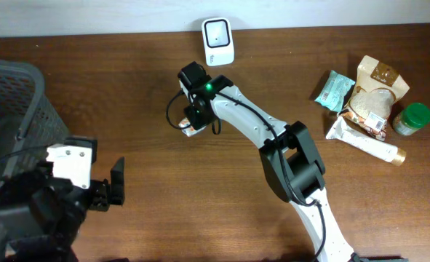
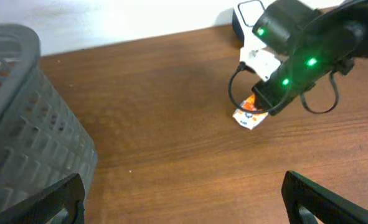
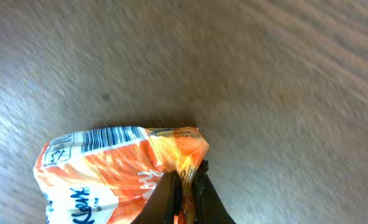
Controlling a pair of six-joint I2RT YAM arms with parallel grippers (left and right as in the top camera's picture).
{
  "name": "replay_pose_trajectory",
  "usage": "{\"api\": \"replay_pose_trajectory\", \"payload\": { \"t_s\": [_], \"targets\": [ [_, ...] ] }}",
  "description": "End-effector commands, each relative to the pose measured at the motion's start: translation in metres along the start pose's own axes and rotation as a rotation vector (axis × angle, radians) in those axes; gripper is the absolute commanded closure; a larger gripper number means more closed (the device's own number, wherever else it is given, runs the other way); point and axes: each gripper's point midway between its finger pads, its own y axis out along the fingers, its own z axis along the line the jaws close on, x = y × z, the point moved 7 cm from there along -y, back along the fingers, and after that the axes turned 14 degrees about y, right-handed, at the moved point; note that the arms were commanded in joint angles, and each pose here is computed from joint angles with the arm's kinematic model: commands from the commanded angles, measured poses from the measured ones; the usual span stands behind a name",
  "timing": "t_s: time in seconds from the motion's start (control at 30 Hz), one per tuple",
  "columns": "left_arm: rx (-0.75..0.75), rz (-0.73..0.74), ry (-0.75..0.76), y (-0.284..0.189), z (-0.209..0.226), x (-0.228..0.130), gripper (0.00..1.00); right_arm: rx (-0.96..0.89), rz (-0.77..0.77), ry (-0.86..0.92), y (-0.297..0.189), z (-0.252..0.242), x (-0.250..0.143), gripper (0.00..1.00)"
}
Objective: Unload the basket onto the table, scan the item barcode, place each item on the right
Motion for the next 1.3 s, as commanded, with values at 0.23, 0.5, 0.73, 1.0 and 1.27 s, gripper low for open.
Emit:
{"api": "replay_pose_trajectory", "payload": {
  "t_s": [0.23, 0.5, 0.73, 1.0, 1.27],
  "targets": [
    [-0.3, 0.121, 0.03, 0.09, -0.015, -0.008, 0.01, 0.145, -0.222, -0.077, -0.199, -0.024, 0.002, 0.96],
    [-0.493, 0.161, 0.155, 0.181, -0.063, 0.001, 0.01, 0.385, -0.256, -0.252, -0.267, -0.097, -0.022, 0.96],
    [-0.586, 0.067, 0.141, 0.188, -0.071, 0.012, 0.01, 0.301, -0.216, -0.104, -0.264, -0.126, -0.025, 0.96],
    [-0.617, 0.016, 0.155, 0.188, -0.079, 0.021, 0.01, 0.278, -0.035, -0.06, -0.138, -0.143, -0.033, 0.36],
    [-0.617, 0.017, 0.154, 0.188, -0.079, 0.021, 0.01, 0.106, 0.161, -0.119, -0.012, -0.137, -0.043, 0.37]
  ]
}}
